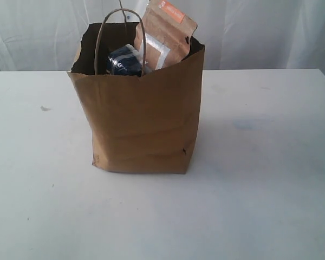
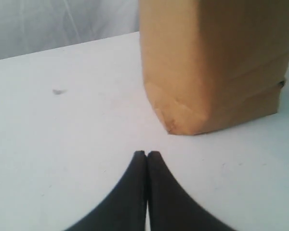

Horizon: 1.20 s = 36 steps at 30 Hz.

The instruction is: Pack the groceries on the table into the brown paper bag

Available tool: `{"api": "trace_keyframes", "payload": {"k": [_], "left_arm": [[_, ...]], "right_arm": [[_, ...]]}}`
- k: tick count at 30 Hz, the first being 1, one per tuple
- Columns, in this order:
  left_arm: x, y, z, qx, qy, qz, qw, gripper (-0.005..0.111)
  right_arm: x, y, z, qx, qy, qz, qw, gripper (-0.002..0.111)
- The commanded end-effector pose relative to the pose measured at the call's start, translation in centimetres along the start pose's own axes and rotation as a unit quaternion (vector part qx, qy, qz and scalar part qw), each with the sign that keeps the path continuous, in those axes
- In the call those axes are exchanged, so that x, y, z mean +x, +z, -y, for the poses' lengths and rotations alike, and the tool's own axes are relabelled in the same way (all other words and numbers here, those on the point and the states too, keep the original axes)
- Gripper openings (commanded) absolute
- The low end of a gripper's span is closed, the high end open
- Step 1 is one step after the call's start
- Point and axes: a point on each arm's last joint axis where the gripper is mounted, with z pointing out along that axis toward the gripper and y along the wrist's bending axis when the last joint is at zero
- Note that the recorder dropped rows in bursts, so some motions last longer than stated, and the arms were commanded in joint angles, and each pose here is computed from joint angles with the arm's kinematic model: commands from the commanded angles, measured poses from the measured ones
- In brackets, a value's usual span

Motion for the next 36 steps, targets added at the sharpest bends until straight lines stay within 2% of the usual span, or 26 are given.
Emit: {"api": "trace_keyframes", "payload": {"k": [1,6,9,11,14,36], "left_arm": [[3.2,-0.3,-0.6,-0.052,-0.039,0.002,0.998,0.0],[6.6,0.3,-0.4,-0.049,-0.052,-0.014,0.997,0.0],[7.8,0.5,-0.2,-0.046,-0.064,-0.005,0.997,0.0],[7.5,0.4,-0.2,-0.047,-0.066,0.016,0.997,0.0],[7.9,0.4,-0.2,-0.043,-0.067,-0.003,0.997,0.0],[7.9,0.4,-0.2,-0.043,-0.063,-0.003,0.997,0.0]], "right_arm": [[0.1,0.0,0.0,0.002,0.002,0.004,1.0,0.054],[0.1,0.0,0.0,0.002,0.002,0.004,1.0,0.054],[0.1,0.0,0.0,0.002,0.002,0.004,1.0,0.054],[0.1,0.0,0.0,0.002,0.002,0.004,1.0,0.054],[0.1,0.0,0.0,0.002,0.002,0.004,1.0,0.054],[0.1,0.0,0.0,0.002,0.002,0.004,1.0,0.054]]}}
